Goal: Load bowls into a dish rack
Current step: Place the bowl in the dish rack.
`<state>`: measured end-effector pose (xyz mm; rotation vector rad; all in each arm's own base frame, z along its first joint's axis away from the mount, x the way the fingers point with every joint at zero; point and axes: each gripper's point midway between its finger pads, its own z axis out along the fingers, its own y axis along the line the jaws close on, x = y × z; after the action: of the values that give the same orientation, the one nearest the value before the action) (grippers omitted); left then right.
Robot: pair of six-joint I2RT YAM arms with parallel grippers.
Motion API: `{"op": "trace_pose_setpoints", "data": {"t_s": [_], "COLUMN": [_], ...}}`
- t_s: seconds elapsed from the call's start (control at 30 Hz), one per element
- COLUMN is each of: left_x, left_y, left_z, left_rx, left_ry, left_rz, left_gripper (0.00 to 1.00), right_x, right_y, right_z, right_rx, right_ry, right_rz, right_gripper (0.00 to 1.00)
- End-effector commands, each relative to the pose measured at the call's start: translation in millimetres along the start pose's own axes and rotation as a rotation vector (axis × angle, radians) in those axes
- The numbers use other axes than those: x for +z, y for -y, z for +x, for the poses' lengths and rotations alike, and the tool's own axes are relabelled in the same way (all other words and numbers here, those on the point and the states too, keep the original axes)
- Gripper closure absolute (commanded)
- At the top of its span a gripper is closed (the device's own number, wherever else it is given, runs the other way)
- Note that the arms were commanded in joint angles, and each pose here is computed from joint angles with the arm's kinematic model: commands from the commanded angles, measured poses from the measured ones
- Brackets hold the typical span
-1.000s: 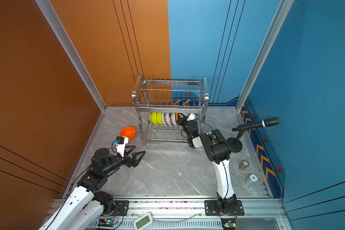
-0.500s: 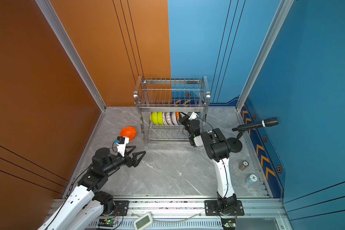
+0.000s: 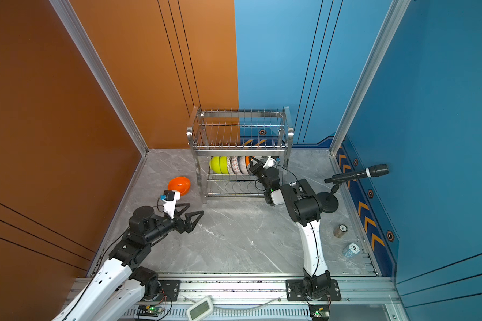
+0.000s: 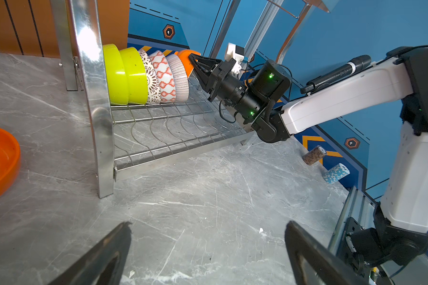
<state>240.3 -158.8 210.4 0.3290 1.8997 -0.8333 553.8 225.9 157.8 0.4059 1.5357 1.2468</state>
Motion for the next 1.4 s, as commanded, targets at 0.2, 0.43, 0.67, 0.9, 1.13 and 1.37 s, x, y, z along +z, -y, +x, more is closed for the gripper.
{"op": "trace_pose_setpoints", "data": {"t_s": [0.2,0.43,0.67,0.9,1.13,1.37], "left_x": [1.1,1.5,1.3,0.8,0.2,-2.0], "left_y": [6.0,5.0,4.8,5.9,3.8,-6.5], "left_z": [0.1,0.1,0.7,-0.2,-0.2,-2.1], "left_rx": [0.0,0.0,-0.002,-0.001,0.003,-0.007], "left_ry": [-0.001,-0.001,-0.002,0.0,0.003,-0.002], "left_rz": [0.035,0.03,0.03,0.034,0.021,-0.044], "left_gripper": [0.02,0.02,0.02,0.02,0.02,0.02], "right_x": [-10.9,-13.7,-15.1,-15.2,-16.6,-22.7], "right_y": [26.6,29.8,29.1,25.2,19.8,12.5], "right_z": [8.4,7.2,5.0,5.6,7.1,5.4], "right_rx": [-0.026,-0.036,-0.048,-0.087,-0.134,-0.193], "right_ry": [-0.134,-0.142,-0.121,-0.113,-0.099,-0.085], "right_rz": [0.043,0.071,0.089,0.123,0.162,0.204], "right_gripper": [0.94,0.88,0.82,0.78,0.68,0.58]}}
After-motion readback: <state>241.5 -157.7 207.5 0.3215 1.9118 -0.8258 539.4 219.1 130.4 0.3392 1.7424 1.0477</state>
